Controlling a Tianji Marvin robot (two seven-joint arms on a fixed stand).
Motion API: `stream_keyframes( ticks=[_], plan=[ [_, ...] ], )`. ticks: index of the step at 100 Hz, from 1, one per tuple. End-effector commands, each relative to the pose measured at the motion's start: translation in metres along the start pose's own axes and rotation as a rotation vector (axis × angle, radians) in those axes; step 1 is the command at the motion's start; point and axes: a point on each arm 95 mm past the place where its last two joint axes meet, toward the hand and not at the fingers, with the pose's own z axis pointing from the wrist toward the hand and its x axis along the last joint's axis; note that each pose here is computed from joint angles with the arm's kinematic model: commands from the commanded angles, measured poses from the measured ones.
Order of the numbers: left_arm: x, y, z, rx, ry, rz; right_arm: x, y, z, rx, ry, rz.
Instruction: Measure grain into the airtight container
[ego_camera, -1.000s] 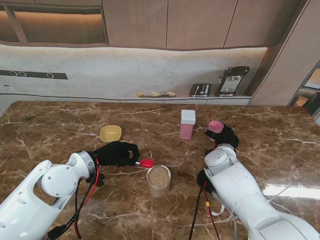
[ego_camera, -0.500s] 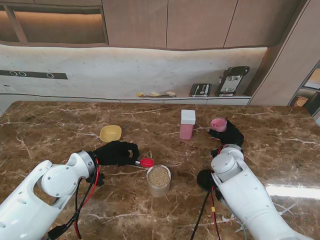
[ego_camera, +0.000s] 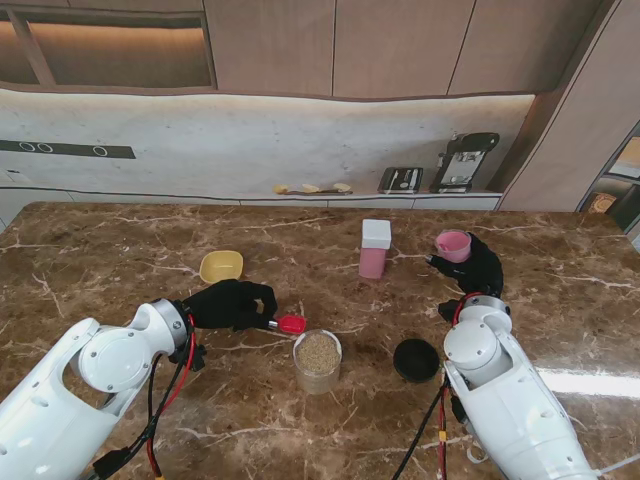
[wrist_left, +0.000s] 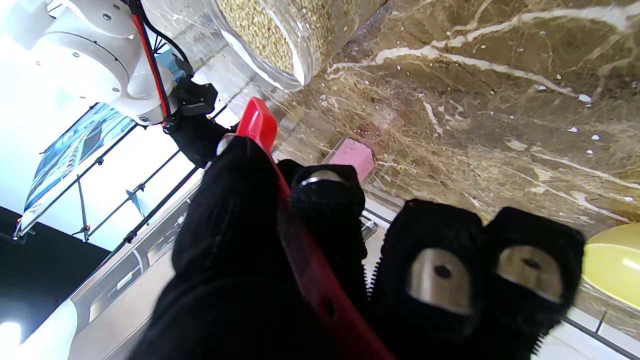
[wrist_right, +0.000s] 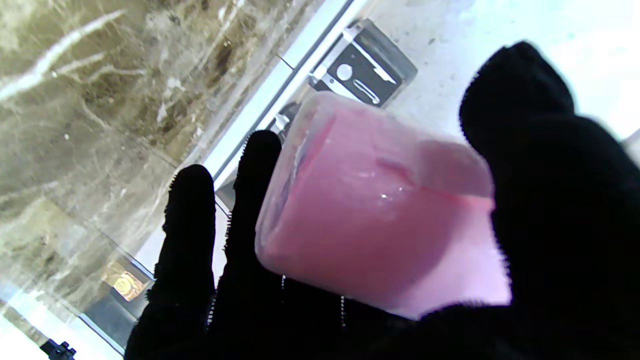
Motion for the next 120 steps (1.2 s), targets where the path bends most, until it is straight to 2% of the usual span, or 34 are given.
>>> stream_keyframes(
  ticks=[1, 24, 49, 61, 78, 95, 120],
  plan=[
    [0.0, 0.002, 0.0, -0.008, 0.001, 0.004, -0.001, 0.003, -0.006, 0.013, 0.021, 0.004],
    [0.004, 0.0, 0.001, -0.01, 0.013, 0.012, 0.013, 0.016, -0.026, 0.02, 0.105, 0.054],
    [0.005, -0.001, 0.002, -0.005, 0.023, 0.012, 0.018, 0.018, -0.058, 0.087, 0.158, 0.104],
    [0.007, -0.002, 0.002, -0.014, 0.032, 0.015, 0.018, 0.018, -0.075, 0.113, 0.21, 0.109],
    [0.013, -0.008, 0.003, -0.044, 0.04, 0.033, 0.017, 0.017, -0.096, 0.113, 0.263, 0.084],
    [0.02, -0.013, 0.003, -0.054, 0.008, 0.068, 0.014, 0.01, -0.11, 0.124, 0.287, 0.062],
    [0.029, -0.016, 0.003, -0.098, -0.074, 0.131, 0.011, -0.003, -0.116, 0.152, 0.289, 0.064]
  ],
)
